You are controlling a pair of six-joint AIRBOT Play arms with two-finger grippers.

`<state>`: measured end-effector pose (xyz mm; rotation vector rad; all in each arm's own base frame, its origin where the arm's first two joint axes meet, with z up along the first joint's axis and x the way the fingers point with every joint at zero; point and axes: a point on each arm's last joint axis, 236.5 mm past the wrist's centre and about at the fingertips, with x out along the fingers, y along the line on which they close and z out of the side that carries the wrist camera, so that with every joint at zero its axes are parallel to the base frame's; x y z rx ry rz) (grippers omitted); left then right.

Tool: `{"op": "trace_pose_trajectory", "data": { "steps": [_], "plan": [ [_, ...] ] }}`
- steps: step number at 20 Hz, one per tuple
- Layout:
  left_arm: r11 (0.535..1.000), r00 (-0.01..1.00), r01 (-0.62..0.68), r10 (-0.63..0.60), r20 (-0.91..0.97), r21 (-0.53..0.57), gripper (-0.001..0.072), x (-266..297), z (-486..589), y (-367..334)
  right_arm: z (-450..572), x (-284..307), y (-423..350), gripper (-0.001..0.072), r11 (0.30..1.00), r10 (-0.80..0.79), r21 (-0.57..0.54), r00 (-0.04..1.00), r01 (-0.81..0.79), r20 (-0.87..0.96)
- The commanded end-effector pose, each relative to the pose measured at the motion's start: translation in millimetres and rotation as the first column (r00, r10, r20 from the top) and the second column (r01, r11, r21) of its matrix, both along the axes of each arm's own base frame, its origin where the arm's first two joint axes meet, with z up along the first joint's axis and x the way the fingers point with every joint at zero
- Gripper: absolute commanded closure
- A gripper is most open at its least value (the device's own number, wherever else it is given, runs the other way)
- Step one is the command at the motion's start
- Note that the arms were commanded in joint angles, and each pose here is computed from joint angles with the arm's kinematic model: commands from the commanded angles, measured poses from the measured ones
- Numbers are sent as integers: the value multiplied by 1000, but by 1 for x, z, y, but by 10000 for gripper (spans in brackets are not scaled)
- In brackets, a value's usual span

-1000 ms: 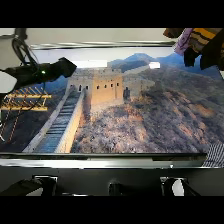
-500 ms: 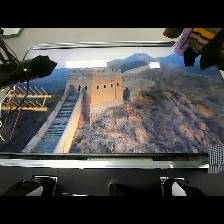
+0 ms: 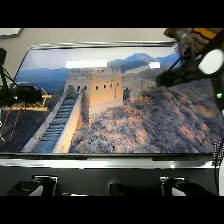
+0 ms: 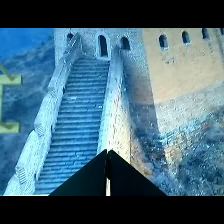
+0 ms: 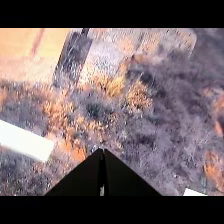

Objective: Fold the clothes and pants, and hang the long-sleeved shirts on hangers.

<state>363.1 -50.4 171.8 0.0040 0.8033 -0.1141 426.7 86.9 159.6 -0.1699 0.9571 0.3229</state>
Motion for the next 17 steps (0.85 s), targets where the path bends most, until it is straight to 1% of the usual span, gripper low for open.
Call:
{"op": "trace_pose_trajectory", "data": {
  "steps": [1,17],
  "plan": [
    [999,1000,-5,6,-25,47,673,-10,-13,12,-33,-17,4,673,999,24,-23,994,-26,-107],
    [999,1000,-4,5,-26,46,674,-11,-13,12,-32,-14,4,673,999,22,-24,995,-24,-95]
  ]
}}
